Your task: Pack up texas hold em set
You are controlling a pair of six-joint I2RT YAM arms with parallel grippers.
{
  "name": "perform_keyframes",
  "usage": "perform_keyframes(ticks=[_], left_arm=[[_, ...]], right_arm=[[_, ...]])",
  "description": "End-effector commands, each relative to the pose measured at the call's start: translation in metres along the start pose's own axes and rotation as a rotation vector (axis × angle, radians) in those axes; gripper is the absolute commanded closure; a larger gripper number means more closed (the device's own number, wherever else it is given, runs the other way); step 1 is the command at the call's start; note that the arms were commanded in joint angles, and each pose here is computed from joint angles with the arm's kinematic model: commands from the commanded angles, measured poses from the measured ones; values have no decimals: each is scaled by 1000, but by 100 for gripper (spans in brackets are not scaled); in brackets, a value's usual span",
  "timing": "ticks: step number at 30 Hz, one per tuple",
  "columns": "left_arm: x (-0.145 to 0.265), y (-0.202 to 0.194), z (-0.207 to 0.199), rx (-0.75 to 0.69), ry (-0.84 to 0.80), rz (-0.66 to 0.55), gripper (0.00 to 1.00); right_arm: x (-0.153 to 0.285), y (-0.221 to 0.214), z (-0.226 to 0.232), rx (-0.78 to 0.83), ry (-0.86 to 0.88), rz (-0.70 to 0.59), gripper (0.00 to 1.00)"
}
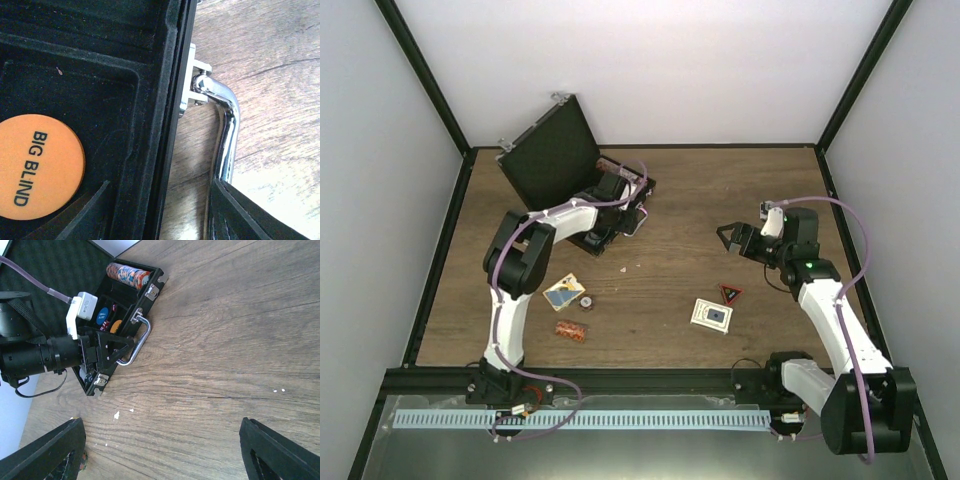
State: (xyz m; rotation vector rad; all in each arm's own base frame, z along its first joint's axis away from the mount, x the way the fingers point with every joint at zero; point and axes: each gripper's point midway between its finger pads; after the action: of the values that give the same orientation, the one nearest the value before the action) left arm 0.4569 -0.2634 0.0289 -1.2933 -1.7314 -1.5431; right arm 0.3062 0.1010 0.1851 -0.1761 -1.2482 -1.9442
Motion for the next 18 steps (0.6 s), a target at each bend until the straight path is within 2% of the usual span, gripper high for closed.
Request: perform_keyframes(ticks=[1, 8, 18], left_arm=[[3, -35, -25, -37, -106, 87, 45], [10, -58, -39, -104, -132, 103, 50], [31, -120, -85, -266, -191, 119, 66]], right_arm=[[5, 5, 7, 30, 16, -12, 14], [8, 5, 10, 35, 19, -14, 13], [-2, -6, 10, 12, 55, 56, 14]])
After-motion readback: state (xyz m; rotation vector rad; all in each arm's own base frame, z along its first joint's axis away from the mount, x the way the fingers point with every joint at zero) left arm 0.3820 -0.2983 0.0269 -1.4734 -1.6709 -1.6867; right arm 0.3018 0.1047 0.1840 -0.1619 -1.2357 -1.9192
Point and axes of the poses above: each gripper's point midway between its finger pads, its own x axis back along the fingers, its own z axis along the line the jaws close on, y = z × x, and after that the axes turned 11 degrees about x, right-handed
